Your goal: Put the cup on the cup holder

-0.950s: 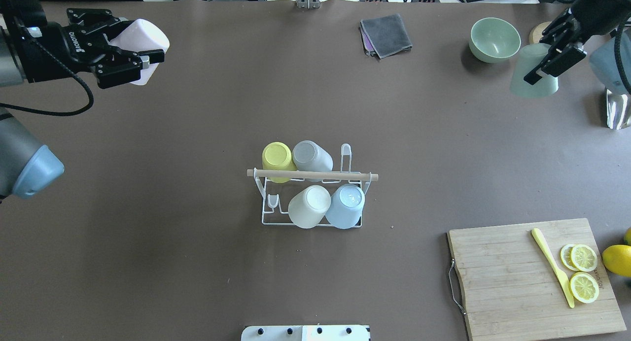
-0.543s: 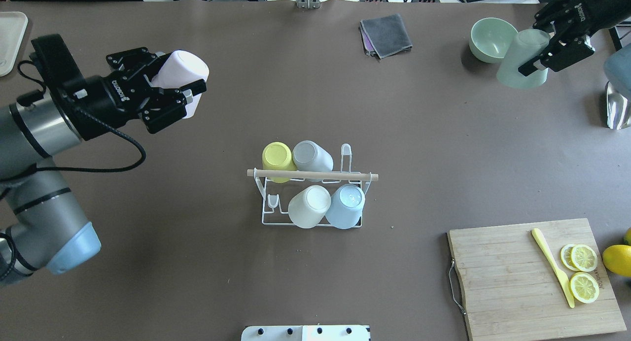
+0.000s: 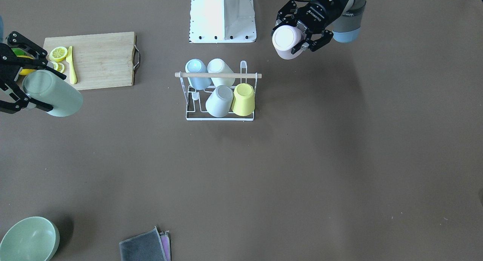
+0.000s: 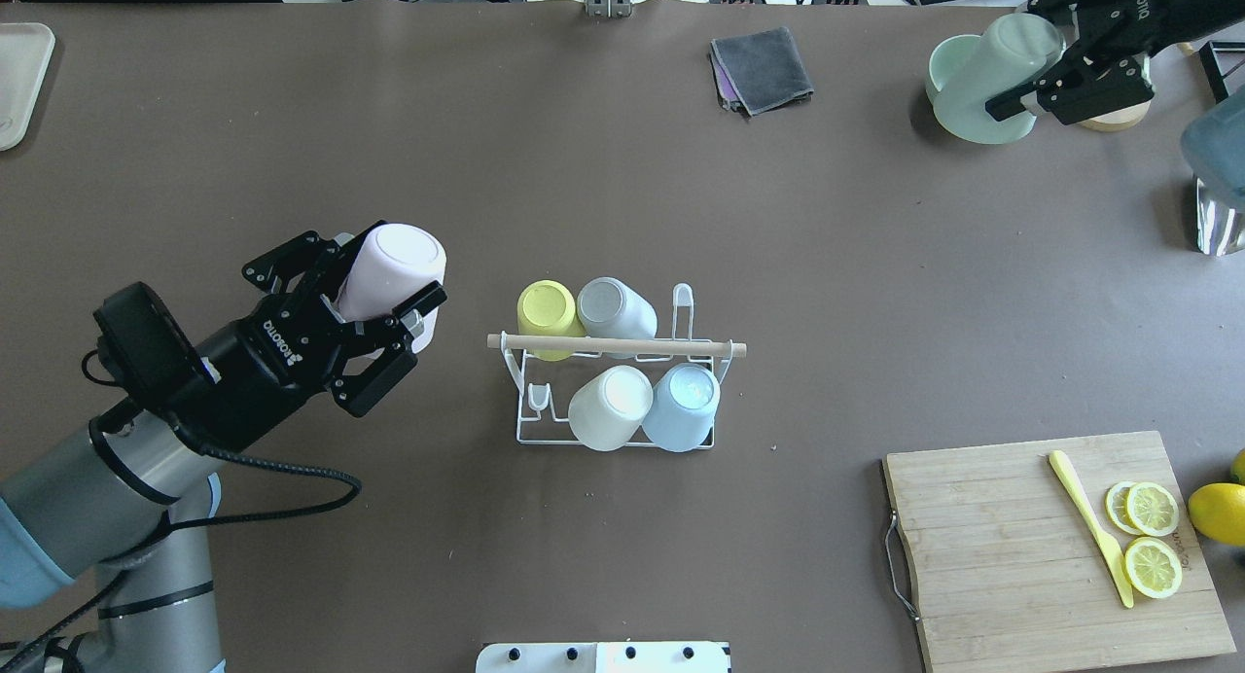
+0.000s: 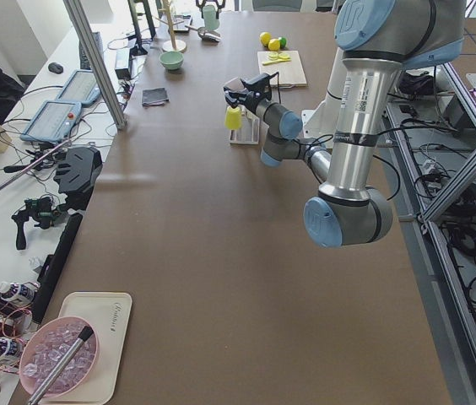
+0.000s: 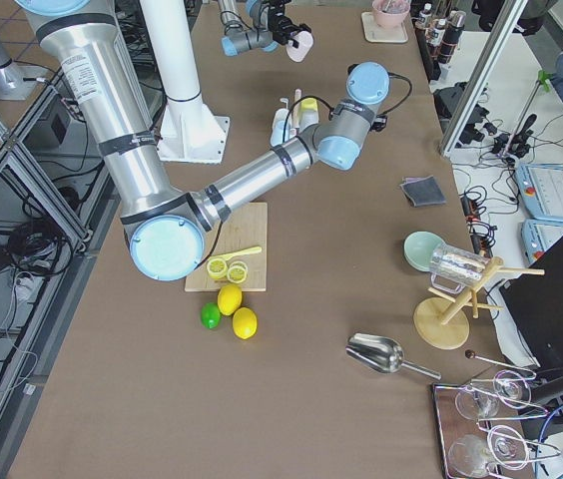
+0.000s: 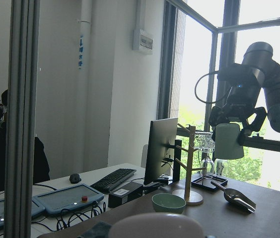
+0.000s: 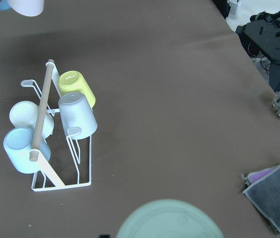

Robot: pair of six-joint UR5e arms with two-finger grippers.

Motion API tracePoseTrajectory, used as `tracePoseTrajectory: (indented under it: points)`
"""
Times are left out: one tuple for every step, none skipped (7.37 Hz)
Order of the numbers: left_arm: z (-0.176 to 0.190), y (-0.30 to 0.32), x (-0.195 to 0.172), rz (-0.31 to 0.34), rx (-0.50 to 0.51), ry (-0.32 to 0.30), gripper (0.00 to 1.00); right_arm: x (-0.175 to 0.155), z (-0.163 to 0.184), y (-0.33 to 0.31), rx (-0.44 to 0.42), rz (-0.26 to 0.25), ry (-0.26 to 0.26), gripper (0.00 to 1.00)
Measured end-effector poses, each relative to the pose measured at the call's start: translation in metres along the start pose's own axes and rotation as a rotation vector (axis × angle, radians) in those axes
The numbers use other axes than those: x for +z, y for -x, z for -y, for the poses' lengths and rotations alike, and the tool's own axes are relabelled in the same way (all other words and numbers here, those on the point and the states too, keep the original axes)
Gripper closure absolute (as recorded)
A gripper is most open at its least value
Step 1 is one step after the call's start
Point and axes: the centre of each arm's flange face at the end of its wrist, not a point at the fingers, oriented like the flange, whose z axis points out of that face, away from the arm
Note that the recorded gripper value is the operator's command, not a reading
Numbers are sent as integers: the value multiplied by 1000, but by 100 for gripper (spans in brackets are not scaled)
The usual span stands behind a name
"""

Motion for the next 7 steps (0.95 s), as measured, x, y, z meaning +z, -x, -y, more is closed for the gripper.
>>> tracePoseTrajectory:
  points:
    - [-4,-16,-6,10,17,-5,100,18,9,9,-1,-29,-22,100]
    - [-11,-28,-8,8,20,3,100,46,18,22,9,-57,-53,100]
    - [-22,-41,-7,5,18,19,100,80,28,40,32,-80,-98,100]
    - [-33,-52,-3,9,14,33,100,111,38,60,53,-93,-143,100]
    - [-40,-60,1,13,10,38,100,137,48,77,69,-98,-176,100]
    - [-43,-67,6,14,9,43,100,158,59,92,83,-95,-200,100]
    - [-42,-74,14,15,12,49,100,179,69,108,95,-86,-215,100]
